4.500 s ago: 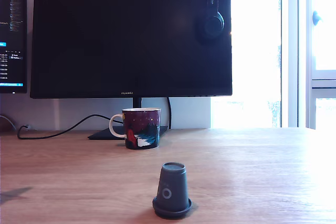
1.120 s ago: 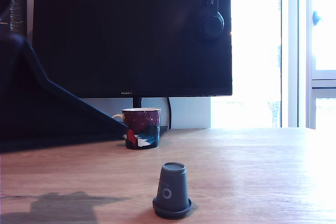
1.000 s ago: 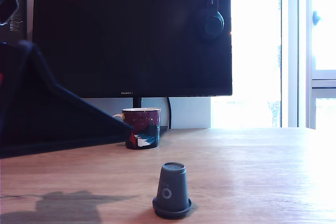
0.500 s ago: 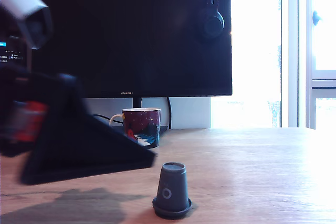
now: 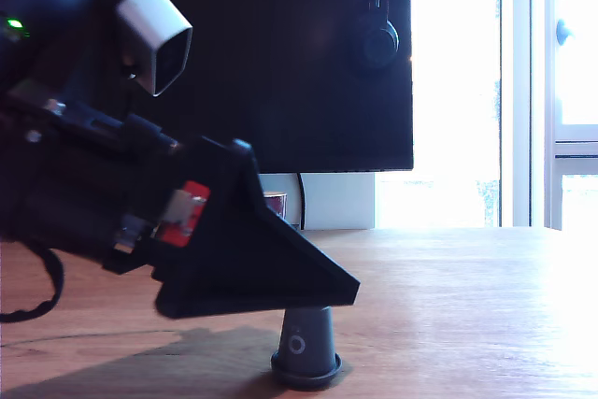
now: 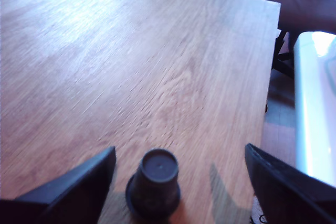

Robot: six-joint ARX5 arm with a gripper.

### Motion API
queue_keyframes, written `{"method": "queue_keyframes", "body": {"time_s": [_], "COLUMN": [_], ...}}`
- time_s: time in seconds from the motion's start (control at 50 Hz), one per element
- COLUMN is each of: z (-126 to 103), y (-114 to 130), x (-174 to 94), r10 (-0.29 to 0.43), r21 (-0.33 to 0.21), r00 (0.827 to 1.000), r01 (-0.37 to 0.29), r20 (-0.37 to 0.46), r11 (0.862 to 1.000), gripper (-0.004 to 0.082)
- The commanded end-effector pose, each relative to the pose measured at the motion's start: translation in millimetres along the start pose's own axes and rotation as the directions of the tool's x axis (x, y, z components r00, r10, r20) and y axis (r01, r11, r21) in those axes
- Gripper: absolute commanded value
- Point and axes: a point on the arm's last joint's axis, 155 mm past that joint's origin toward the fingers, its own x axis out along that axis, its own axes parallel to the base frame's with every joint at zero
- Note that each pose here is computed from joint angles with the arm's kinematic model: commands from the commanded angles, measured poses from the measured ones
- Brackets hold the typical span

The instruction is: Pick up the coffee capsules from the table one by one and drop them inside the nearest coffee cup

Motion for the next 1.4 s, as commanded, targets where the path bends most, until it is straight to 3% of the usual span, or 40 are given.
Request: {"method": "queue_keyframes", "body": {"time_s": [0.0, 0.52, 0.66, 0.82, 0.98, 1.04, 1.38], "z": [-2, -25, -34, -34, -33, -32, -22], "y": [0, 10, 10, 12, 12, 13, 13], "x": [4, 26, 25, 25, 25, 25, 27], "r10": [-0.003, 0.005, 0.004, 0.016, 0.015, 0.016, 0.019], "r21": [0.004, -0.061, -0.075, -0.073, -0.074, -0.073, -0.060], "r00": [1.000, 0.979, 0.970, 0.970, 0.971, 0.972, 0.980], "r01": [0.003, -0.017, -0.023, -0.035, -0.034, -0.034, -0.031], "r20": [-0.016, -0.204, -0.244, -0.244, -0.240, -0.236, -0.197], "r11": [1.000, 0.998, 0.997, 0.997, 0.997, 0.997, 0.998], "gripper": [0.0706, 0.0702, 0.0649, 0.0508, 0.0204, 0.0139, 0.0124]}}
